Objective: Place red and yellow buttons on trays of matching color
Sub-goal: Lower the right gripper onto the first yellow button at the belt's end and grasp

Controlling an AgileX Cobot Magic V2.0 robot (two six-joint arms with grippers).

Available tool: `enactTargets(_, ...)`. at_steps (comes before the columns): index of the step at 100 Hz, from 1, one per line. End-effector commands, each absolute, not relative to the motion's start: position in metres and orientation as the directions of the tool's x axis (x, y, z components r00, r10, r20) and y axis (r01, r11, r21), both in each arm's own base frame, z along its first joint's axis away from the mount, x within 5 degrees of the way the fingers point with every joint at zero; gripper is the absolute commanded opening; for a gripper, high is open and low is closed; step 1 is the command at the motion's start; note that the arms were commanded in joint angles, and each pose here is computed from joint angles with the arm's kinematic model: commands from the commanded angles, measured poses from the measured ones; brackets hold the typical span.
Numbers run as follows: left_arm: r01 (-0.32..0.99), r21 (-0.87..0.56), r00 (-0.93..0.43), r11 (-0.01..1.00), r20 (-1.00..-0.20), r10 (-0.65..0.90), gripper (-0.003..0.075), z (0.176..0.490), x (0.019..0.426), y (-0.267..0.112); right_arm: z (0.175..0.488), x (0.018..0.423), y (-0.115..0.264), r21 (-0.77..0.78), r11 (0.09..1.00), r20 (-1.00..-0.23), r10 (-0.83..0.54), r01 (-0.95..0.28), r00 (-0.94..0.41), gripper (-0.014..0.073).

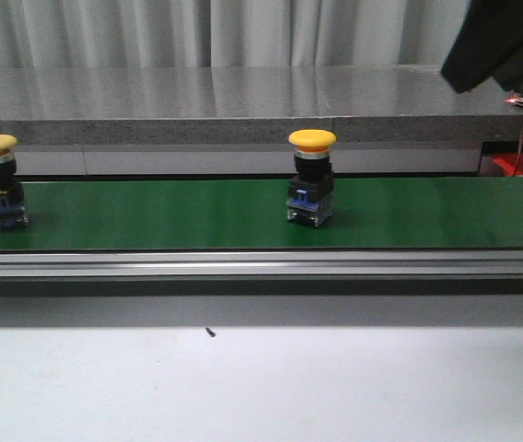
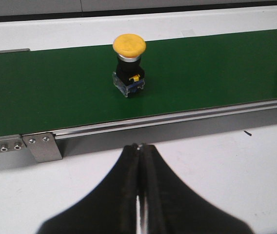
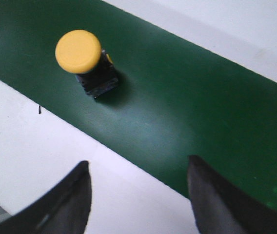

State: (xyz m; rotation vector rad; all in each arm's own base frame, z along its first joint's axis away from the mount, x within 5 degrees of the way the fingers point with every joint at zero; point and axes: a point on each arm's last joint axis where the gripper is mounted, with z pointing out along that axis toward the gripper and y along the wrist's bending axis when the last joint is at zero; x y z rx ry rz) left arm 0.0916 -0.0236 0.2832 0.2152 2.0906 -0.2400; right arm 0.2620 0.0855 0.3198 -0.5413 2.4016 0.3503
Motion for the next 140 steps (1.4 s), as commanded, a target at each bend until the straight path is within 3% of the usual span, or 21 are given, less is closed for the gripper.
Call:
enactTargets(1,0.24,-0.095,-0.436,0.966,-0.9,0.02,-0.002,0.296,0.095,-0.024,0.335,0.273,0.094,0.121,0.868,-0.686,-0.278,-0.481,-0.673,0.0514)
enactTargets(43,0.24,-0.095,-0.436,0.966,-0.9,0.02,-0.002,0.296,0.095,-0.024,0.317,0.321,0.119,0.134,0.796,-0.566,-0.427,-0.59,-0.705,0.0486)
enactTargets(93,0.24,-0.095,-0.436,0.966,-0.9,0.02,-0.002,0.296,0.095,-0.024,0.291,0.359,0.131,0.135,0.791,-0.569,-0.431,-0.597,-0.7,0.0477)
enactTargets(100,0.24,-0.095,-0.436,0.966,-0.9,0.02,-0.002,0.296,0.095,-0.024,0.289,0.36,0.131,0.133,0.793,-0.571,-0.429,-0.594,-0.7,0.0417)
enactTargets(122,0.24,-0.095,-0.436,0.966,-0.9,0.02,-0.002,0.296,0.095,-0.024,0.289,0.361,0.131,0.13,0.794,-0.572,-0.428,-0.593,-0.699,0.0122)
enactTargets(140,0.24,-0.095,-0.436,0.966,-0.9,0.02,-0.002,0.296,0.095,-0.024,0.297,0.358,0.128,0.127,0.795,-0.584,-0.423,-0.593,-0.693,0.0109)
